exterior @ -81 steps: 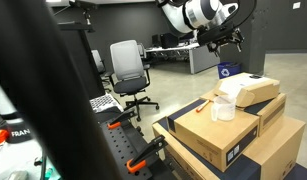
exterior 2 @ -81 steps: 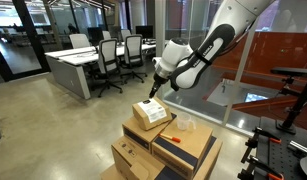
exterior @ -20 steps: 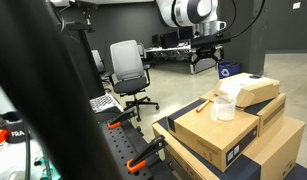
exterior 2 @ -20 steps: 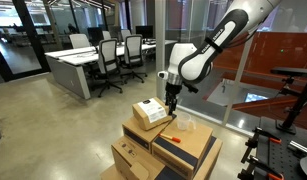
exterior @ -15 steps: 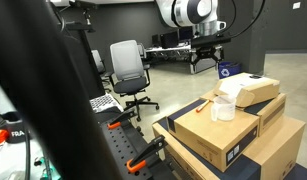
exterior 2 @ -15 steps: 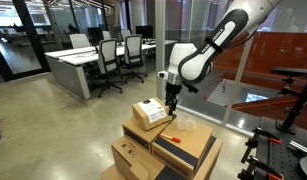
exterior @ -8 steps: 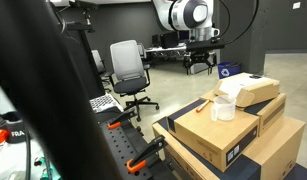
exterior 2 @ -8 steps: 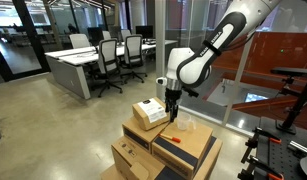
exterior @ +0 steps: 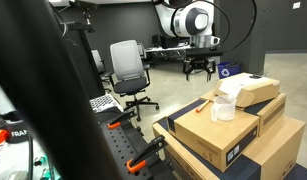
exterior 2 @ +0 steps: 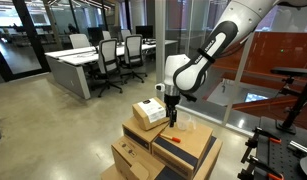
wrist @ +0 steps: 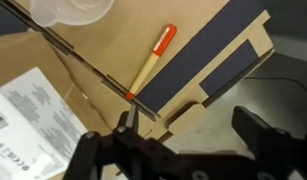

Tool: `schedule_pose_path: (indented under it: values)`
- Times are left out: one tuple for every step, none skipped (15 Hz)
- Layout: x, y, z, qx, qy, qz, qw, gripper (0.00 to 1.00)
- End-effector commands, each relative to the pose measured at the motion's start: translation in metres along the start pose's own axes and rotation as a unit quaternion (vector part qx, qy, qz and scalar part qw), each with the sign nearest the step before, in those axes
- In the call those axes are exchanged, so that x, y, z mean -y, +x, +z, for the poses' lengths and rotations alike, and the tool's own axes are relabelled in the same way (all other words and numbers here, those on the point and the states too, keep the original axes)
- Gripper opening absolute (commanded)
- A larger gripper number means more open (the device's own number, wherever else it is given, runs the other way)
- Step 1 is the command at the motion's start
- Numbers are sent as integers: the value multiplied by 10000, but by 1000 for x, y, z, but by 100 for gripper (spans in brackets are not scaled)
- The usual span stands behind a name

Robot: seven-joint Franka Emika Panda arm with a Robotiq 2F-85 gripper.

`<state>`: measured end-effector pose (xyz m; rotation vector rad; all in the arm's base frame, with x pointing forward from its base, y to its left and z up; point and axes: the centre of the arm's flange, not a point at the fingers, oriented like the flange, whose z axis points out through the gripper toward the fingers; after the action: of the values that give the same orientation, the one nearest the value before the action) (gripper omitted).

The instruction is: Put the marker in the jug

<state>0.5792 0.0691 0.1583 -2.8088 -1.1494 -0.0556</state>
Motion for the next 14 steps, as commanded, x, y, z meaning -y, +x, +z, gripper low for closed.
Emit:
schedule_pose_path:
  values:
    - [2, -9, 2, 280, -471, 533, 9971, 100]
    - [3, -13, 3, 348, -574, 612, 9959, 100]
    - [4, -15, 3, 400, -639, 654, 9950, 100]
    - [5, -15, 5, 444, -693, 683, 9943, 100]
    - [7, -14, 6, 472, -721, 710, 9937, 100]
    - [10, -14, 6, 495, -738, 727, 9934, 100]
    - [13, -13, 7, 506, -746, 746, 9931, 100]
    - [15, -13, 8, 508, -751, 759, 9930, 100]
    - [18, -12, 8, 513, -746, 774, 9929, 100]
    - [17, -11, 9, 526, -745, 792, 9927, 100]
    - [17, -9, 11, 552, -734, 834, 9923, 100]
    - [16, -8, 12, 576, -735, 889, 9917, 100]
    - [16, -8, 13, 591, -750, 950, 9909, 100]
    - [16, -8, 14, 604, -753, 980, 9905, 100]
